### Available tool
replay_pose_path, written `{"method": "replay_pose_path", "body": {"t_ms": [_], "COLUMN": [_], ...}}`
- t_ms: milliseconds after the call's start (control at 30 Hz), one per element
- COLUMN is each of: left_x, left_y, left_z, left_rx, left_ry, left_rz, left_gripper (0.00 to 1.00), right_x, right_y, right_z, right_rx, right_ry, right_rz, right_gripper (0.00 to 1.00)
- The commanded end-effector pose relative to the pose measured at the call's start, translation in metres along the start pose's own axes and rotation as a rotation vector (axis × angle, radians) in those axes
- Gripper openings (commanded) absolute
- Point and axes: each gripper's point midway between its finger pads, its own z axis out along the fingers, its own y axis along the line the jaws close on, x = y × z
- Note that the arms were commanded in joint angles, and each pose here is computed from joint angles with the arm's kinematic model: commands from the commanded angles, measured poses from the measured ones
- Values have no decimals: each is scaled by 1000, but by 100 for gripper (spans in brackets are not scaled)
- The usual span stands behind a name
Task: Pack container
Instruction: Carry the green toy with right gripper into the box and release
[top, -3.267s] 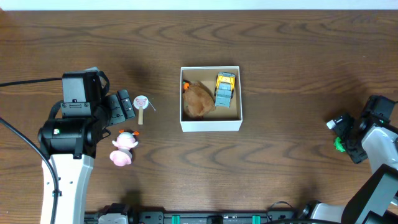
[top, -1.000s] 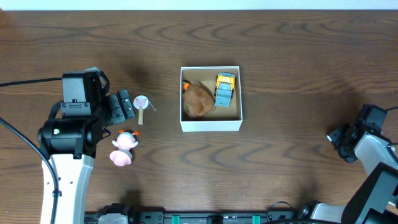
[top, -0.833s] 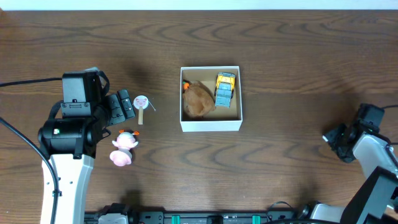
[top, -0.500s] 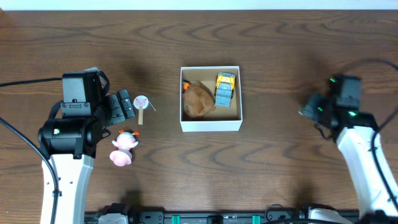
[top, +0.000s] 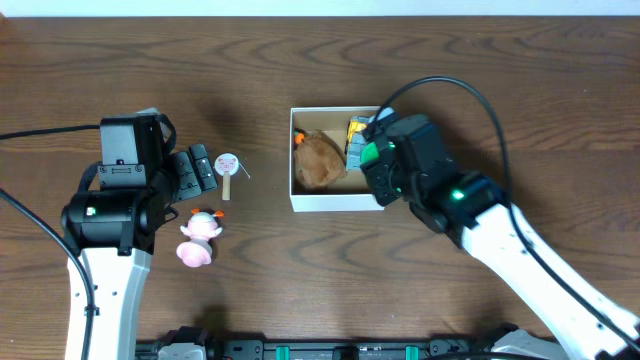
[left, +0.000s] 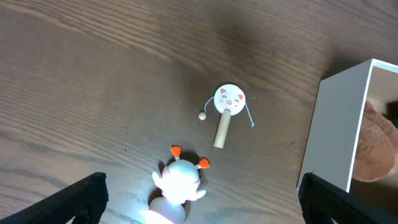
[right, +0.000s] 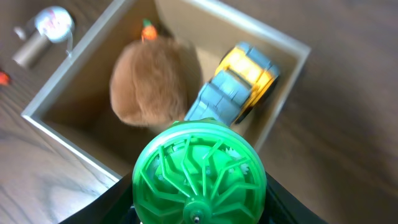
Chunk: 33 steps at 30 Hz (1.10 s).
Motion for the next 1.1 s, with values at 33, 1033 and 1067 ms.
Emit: {"method": "replay_pose_path", "body": {"t_ms": [33, 1033, 1067], "left_x": [-6, 14, 17], "left_y": [1, 7, 8], "left_z": [-5, -4, -2], "left_rx": [-3, -28, -32], "left_ry": [-18, 68, 86], "left_rz": [3, 11, 12], "left_gripper": [98, 98, 98], "right_x": [19, -29, -10], "right_y": [5, -108, -129], "right_z": [32, -20, -22], "right_rx": [7, 232, 263], "right_ry": [100, -17, 34], "right_rz": [-47, 479, 560], "right_gripper": [12, 99, 99]}}
